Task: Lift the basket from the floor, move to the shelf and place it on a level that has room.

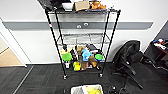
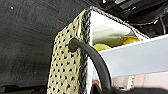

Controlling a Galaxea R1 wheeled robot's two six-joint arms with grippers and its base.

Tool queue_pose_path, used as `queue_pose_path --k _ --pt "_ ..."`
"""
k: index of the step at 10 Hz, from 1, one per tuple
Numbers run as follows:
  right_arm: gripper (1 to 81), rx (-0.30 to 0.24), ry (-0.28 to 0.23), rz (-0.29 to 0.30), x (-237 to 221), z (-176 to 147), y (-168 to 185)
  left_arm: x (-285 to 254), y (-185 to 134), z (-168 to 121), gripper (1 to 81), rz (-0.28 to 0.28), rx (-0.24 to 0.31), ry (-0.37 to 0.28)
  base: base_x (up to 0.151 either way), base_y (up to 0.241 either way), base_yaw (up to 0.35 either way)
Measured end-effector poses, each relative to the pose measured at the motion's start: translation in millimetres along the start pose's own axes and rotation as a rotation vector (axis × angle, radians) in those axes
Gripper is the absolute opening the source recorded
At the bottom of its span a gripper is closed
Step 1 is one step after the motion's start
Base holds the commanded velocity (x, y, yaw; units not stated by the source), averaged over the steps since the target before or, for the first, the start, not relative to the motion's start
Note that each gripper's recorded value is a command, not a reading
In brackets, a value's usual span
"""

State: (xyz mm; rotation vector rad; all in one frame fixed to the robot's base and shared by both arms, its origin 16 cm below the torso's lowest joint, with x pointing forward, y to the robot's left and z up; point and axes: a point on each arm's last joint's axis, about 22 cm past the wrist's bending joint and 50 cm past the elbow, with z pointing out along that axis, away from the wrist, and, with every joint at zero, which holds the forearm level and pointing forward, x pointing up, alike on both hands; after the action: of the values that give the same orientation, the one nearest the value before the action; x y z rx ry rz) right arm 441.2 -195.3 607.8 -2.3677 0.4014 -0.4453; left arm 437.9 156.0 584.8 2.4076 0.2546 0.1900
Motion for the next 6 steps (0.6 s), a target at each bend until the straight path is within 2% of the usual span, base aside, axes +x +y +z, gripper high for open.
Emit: queue_pose_path --k 4,6 --pt "1.0 -0.001 -0.006 0.0 -2.8 -1.1 -0.5 -2.6 0.2 -1.8 1.0 0.001 0.003 -0.011 0.092 0.0 0.0" --pt "1.0 0.016 0.019 -0.02 7.2 -9.7 -14.8 9.2 13.5 -13.4 1.0 0.025 -0.006 0.019 0.092 0.0 0.0"
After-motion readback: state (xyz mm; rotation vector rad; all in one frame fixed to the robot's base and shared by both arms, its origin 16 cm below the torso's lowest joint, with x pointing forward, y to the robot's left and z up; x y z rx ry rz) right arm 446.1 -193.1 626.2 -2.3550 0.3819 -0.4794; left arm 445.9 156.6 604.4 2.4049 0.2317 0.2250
